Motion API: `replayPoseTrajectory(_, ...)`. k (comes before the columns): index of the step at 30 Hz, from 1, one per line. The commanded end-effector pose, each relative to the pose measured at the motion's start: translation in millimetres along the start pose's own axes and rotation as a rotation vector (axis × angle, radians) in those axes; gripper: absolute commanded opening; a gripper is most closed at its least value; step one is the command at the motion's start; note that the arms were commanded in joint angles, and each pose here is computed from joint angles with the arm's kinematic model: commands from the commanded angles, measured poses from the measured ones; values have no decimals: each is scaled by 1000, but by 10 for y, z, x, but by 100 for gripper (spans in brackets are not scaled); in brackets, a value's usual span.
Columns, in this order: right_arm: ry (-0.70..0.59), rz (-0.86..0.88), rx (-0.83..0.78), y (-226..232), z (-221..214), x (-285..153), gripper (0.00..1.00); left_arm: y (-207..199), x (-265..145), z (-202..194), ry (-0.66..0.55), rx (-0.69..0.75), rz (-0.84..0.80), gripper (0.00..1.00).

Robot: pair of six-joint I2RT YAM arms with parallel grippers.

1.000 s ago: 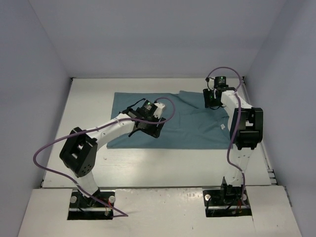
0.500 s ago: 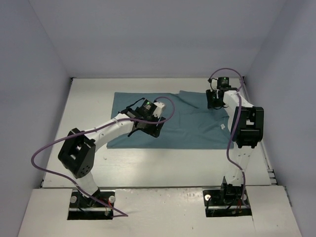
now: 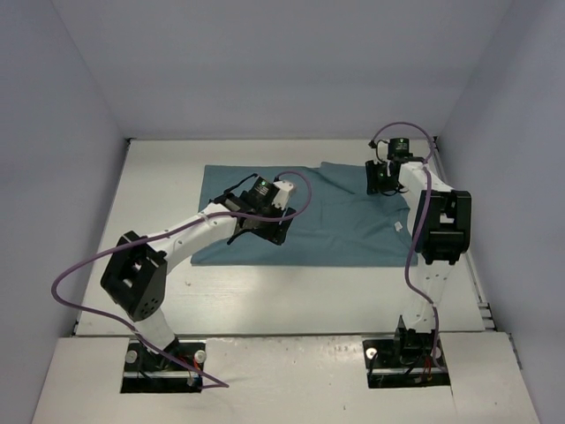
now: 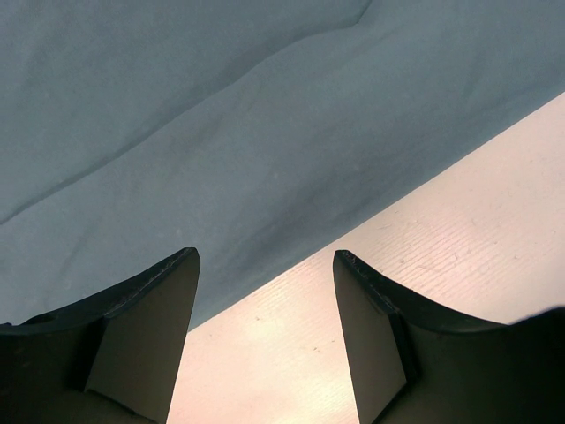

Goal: Fold and stack the t-shirts

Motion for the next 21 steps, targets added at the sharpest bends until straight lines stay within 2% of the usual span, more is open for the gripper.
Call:
replayPoseTrajectory(1,-46,14,-13,7,125,-96,33,-38,-240,124,-88,0,-13,60)
replayPoseTrajectory(6,-36,13,-11,6,97,-70,34,-34,-259,110,-91,-5,-12,60)
replayPoseTrajectory(8,-34,15,-10,6,92,-62,31,-35,-266,102,-90,-8,-13,60)
replayPoseTrajectory(10,-35,16,-10,7,94,-64,24,-37,-275,100,-93,-10,-14,60)
replayPoseTrajectory(12,-39,15,-12,6,106,-72,9,-38,-281,96,-94,-13,-15,60)
replayPoseTrajectory(15,-51,6,-18,15,142,-121,0,-42,-296,97,-97,-16,-16,60)
replayPoseTrajectory(21,-108,-30,-31,89,250,-418,0,-58,-332,120,-111,-20,-21,60)
Point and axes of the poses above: each gripper's point midway between its finger pads, its own x axis out along the fingers, its own y axis along the line the jaws close on, z = x × y, the point moved 9 cm from there along -x, back along the fingers, and after that the axes turned 1 degree about -x, right-handed, at the moved point
